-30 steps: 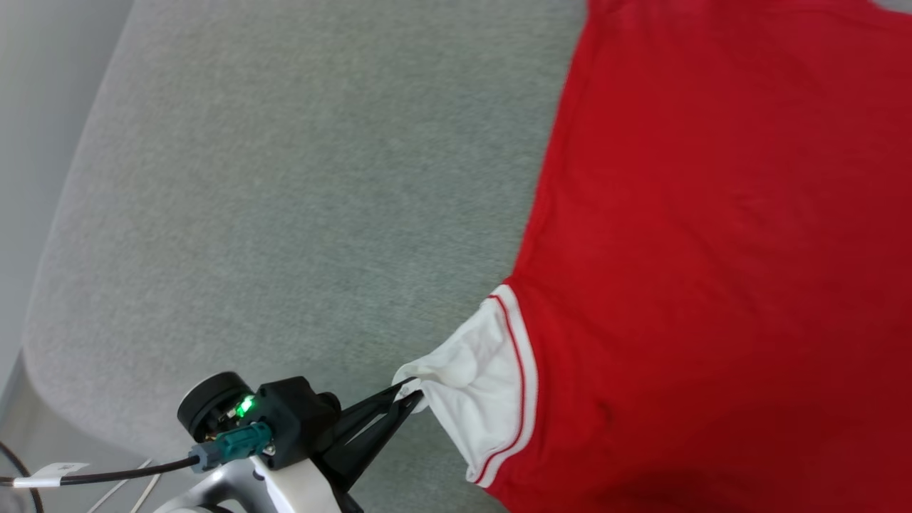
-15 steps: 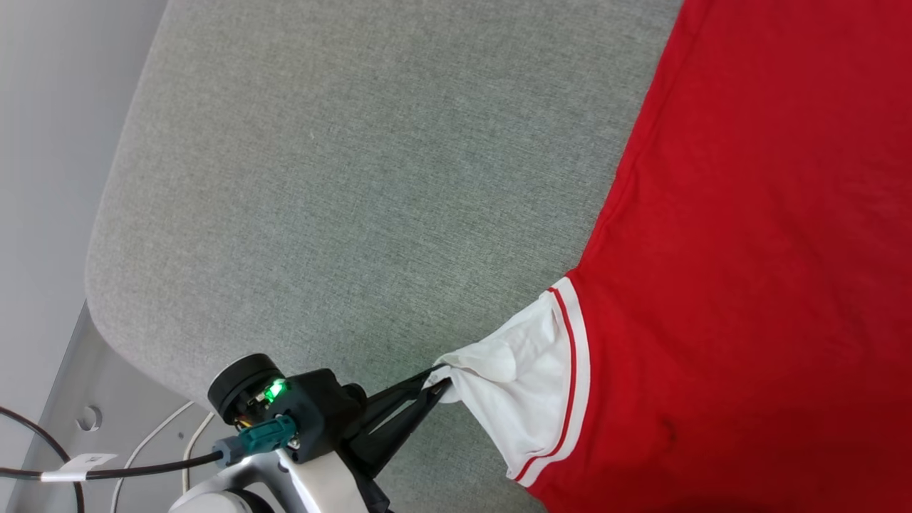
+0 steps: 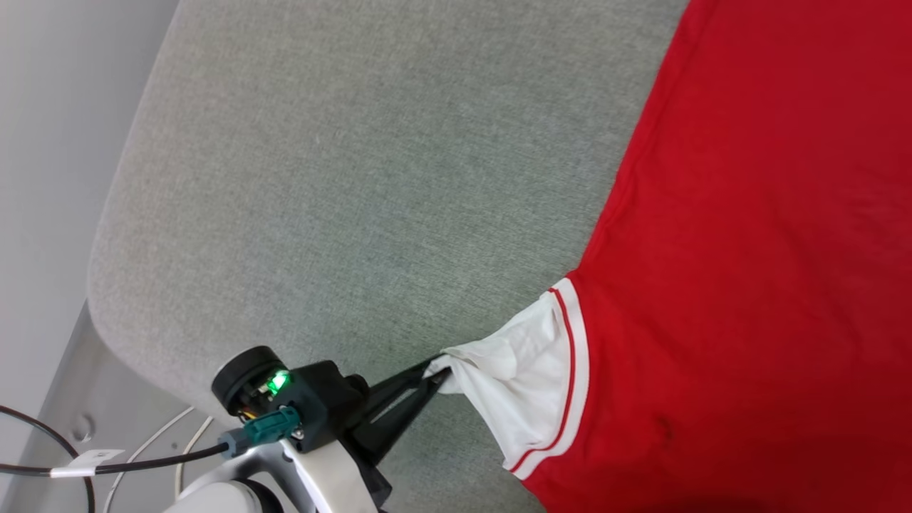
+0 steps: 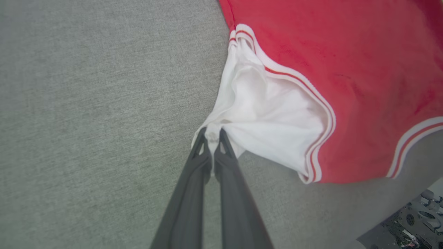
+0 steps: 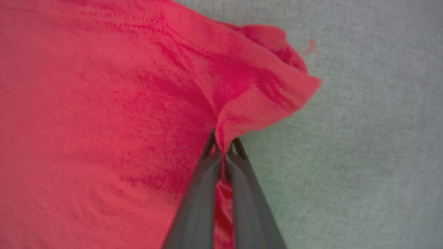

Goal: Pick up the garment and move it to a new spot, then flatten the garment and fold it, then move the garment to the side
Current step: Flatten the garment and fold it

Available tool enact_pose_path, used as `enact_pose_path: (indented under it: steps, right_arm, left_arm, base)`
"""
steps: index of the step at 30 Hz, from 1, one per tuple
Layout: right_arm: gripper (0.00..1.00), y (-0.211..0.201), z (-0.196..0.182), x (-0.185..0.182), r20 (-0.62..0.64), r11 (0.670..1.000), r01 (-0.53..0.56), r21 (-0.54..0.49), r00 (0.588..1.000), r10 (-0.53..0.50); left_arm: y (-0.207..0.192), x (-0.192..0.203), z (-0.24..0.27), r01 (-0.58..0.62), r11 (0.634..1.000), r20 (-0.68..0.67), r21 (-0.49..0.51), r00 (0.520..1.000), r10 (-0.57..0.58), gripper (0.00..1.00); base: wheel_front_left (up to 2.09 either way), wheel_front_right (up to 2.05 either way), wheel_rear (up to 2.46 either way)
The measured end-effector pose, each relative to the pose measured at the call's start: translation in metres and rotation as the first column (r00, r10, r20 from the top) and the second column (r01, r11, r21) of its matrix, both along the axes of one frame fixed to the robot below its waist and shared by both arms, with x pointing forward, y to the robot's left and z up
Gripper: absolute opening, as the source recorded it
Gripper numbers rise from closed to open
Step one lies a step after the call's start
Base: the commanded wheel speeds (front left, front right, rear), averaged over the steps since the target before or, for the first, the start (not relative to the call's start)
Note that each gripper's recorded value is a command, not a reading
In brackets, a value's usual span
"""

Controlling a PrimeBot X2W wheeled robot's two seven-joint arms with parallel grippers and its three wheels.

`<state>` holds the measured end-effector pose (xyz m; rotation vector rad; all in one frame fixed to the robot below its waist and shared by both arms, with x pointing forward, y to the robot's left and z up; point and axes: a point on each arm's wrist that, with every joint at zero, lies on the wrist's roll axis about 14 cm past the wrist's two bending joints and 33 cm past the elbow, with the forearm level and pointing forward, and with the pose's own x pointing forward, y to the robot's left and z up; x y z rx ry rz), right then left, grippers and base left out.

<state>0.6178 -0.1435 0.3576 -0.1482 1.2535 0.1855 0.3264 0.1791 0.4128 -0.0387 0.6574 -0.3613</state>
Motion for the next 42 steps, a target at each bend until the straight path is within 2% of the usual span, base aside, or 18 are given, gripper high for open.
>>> enact_pose_path:
  steps: [9, 12, 23, 33, 41, 42]
  right_arm:
    - [0.0, -0.03, 0.016, -0.052, -0.013, 1.0, -0.007, -0.018, 1.0, 0.007]
    - [0.0, -0.032, 0.027, -0.074, -0.009, 0.996, 0.039, 0.077, 0.999, -0.038]
    - [0.0, -0.077, 0.057, -0.191, 0.015, 0.986, 0.11, 0.125, 0.993, -0.113]
    - [0.0, -0.098, 0.063, -0.291, 0.039, 0.947, 0.244, 0.211, 0.965, -0.258]
    - [0.0, -0.095, 0.044, -0.339, -0.001, 0.918, 0.315, 0.243, 0.946, -0.324]
    - [0.22, -0.096, 0.043, -0.339, 0.003, 0.917, 0.318, 0.243, 0.945, -0.328]
  left_arm:
    - [0.002, 0.003, 0.017, 0.008, 1.0, 0.082, 0.019, 0.997, -0.01, 0.0]
    - [0.003, -0.001, 0.02, 0.0, 1.0, 0.096, 0.021, 0.995, -0.002, 0.0]
    - [-0.007, -0.016, 0.031, -0.016, 0.999, 0.152, -0.038, 0.988, 0.022, 0.0]
    - [-0.025, -0.019, 0.047, 0.026, 0.996, 0.215, -0.081, 0.977, -0.008, 0.0]
    - [-0.029, -0.015, 0.059, 0.035, 0.995, 0.263, -0.094, 0.965, -0.009, 0.0]
    - [-0.03, -0.015, 0.059, 0.035, 0.994, 0.268, -0.099, 0.963, -0.007, 0.0]
  base:
    - [0.0, 0.0, 0.0]
    - [0.0, 0.0, 0.0]
    - [0.0, 0.0, 0.0]
    - [0.0, 0.0, 0.0]
    - [0.0, 0.0, 0.0]
    - [0.0, 0.0, 0.0]
